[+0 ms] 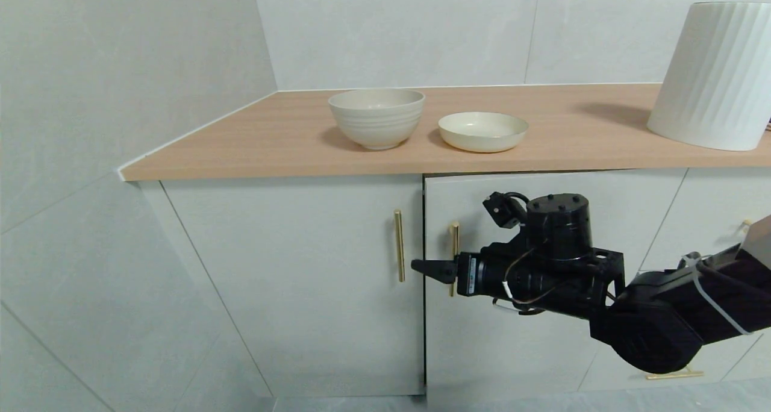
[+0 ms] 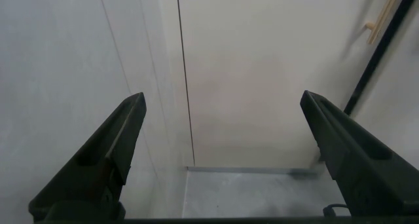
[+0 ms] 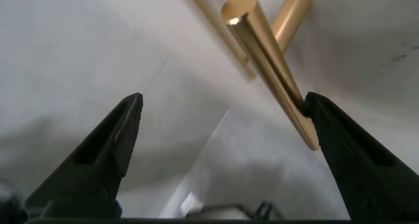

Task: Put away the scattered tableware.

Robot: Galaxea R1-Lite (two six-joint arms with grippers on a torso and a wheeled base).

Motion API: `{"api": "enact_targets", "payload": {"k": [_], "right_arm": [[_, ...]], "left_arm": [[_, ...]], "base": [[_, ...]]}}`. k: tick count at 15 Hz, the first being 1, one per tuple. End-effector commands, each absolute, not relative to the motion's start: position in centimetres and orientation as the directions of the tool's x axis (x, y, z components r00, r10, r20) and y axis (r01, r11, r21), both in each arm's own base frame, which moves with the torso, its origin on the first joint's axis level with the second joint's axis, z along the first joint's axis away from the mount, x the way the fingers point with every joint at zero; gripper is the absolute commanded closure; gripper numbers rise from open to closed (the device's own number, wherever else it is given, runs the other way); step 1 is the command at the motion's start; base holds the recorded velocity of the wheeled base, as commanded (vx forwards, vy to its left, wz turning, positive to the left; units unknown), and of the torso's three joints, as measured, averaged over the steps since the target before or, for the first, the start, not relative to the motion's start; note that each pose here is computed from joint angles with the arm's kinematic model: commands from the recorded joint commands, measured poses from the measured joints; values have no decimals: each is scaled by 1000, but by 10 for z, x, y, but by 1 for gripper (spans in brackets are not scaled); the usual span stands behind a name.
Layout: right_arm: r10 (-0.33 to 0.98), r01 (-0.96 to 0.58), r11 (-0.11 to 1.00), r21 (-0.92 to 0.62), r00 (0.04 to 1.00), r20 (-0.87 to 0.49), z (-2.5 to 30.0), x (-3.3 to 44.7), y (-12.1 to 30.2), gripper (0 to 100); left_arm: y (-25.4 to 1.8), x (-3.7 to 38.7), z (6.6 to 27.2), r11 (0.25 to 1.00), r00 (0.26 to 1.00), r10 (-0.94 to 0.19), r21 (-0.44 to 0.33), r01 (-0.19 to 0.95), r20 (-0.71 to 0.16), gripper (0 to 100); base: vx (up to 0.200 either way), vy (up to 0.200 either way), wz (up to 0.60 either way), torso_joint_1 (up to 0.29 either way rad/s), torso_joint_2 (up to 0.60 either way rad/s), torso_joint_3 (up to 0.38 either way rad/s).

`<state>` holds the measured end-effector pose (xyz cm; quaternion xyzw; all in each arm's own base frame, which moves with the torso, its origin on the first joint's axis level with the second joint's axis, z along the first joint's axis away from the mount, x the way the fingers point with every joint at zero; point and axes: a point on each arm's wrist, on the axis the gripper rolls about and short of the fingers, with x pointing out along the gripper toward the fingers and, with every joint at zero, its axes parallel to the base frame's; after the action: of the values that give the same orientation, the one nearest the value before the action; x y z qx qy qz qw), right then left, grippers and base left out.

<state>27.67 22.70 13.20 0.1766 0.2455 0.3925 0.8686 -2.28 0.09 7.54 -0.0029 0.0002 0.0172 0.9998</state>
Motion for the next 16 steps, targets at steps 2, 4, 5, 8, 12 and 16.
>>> {"api": "enact_targets", "payload": {"k": [2,4,5,8,12,16], "right_arm": [[803,-627,589,510,523,-285,141,255,212,0],[807,-632,584,510,522,-276,145,252,209,0],[808,-634,582,510,522,-273,147,248,206,0],[823,-647,562,515,500,-270,150,239,200,0],[828,-650,556,518,486,-278,147,238,200,0],[833,-655,550,519,475,-284,145,237,204,0]], "left_arm": [[1,-23,76,999,999,35,-6,-35,-2,0],[1,-23,75,999,999,35,-8,-35,-3,0],[1,-23,76,999,999,35,-8,-35,-2,0],[1,-23,75,999,999,35,-6,-35,-3,0],[1,-23,76,999,999,35,-6,-35,-2,0],[1,-23,76,999,999,35,-6,-35,-2,0]], "base": [[0,0,0,0,0,0],[0,0,0,0,0,0],[0,0,0,0,0,0],[0,0,0,0,0,0],[0,0,0,0,0,0],[0,0,0,0,0,0]]}}
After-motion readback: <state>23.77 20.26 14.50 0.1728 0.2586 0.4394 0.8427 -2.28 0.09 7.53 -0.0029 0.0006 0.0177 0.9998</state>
